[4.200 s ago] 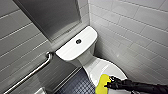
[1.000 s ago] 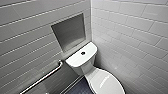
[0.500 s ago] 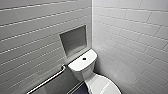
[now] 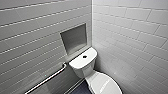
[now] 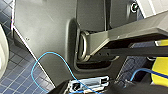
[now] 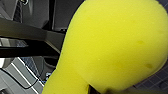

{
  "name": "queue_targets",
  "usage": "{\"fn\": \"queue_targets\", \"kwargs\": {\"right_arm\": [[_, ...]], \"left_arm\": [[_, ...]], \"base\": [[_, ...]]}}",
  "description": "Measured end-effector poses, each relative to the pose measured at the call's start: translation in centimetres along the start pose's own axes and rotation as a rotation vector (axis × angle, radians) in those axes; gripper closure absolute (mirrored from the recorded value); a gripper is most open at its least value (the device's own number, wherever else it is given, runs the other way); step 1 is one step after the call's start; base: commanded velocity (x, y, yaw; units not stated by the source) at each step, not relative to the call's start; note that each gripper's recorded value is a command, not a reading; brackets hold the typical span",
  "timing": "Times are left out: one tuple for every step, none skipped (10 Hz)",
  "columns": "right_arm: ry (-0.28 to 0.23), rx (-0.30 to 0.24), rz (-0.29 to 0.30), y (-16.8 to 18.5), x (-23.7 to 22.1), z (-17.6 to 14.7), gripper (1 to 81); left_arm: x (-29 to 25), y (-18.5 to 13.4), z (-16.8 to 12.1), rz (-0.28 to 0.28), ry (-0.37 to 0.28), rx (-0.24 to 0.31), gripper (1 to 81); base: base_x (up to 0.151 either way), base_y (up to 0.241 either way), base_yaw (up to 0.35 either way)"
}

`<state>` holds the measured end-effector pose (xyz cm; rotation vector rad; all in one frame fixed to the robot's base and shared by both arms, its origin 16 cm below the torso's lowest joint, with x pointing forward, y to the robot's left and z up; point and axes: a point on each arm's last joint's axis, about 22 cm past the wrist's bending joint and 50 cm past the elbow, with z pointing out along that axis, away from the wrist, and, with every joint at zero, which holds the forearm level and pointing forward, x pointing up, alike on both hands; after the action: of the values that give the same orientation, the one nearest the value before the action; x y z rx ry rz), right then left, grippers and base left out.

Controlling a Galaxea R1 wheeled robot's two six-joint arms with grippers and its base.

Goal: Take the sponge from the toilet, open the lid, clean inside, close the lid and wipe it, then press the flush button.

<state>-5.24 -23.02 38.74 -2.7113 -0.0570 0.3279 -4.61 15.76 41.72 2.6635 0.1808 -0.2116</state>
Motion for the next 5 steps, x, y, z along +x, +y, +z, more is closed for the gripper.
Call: {"fn": "queue_targets", "kwargs": {"right_arm": [[-0.002, -0.007, -0.004, 0.3, -0.5, -0.3, 81.1], [0.016, -0.008, -0.012, 0.1, 0.3, -0.4, 81.1], [0.048, -0.005, -0.025, -0.2, 1.7, -0.7, 81.1], [0.079, -0.007, -0.039, -0.4, 3.0, -1.0, 81.1], [0.109, -0.011, -0.052, -0.5, 4.1, -1.4, 81.1]], "left_arm": [[-0.5, 0.4, 0.0, 0.000, -0.006, -0.004, 1.0], [0.0, 0.7, 0.0, 0.008, 0.009, -0.008, 1.0], [1.3, 0.7, -0.3, 0.021, 0.039, -0.007, 1.0], [2.5, 1.0, -0.5, 0.036, 0.068, -0.011, 1.0], [3.7, 1.3, -0.7, 0.050, 0.098, -0.014, 1.0]], "base": [[0.000, 0.000, 0.000], [0.000, 0.000, 0.000], [0.000, 0.000, 0.000], [0.000, 0.000, 0.000], [0.000, 0.000, 0.000]]}}
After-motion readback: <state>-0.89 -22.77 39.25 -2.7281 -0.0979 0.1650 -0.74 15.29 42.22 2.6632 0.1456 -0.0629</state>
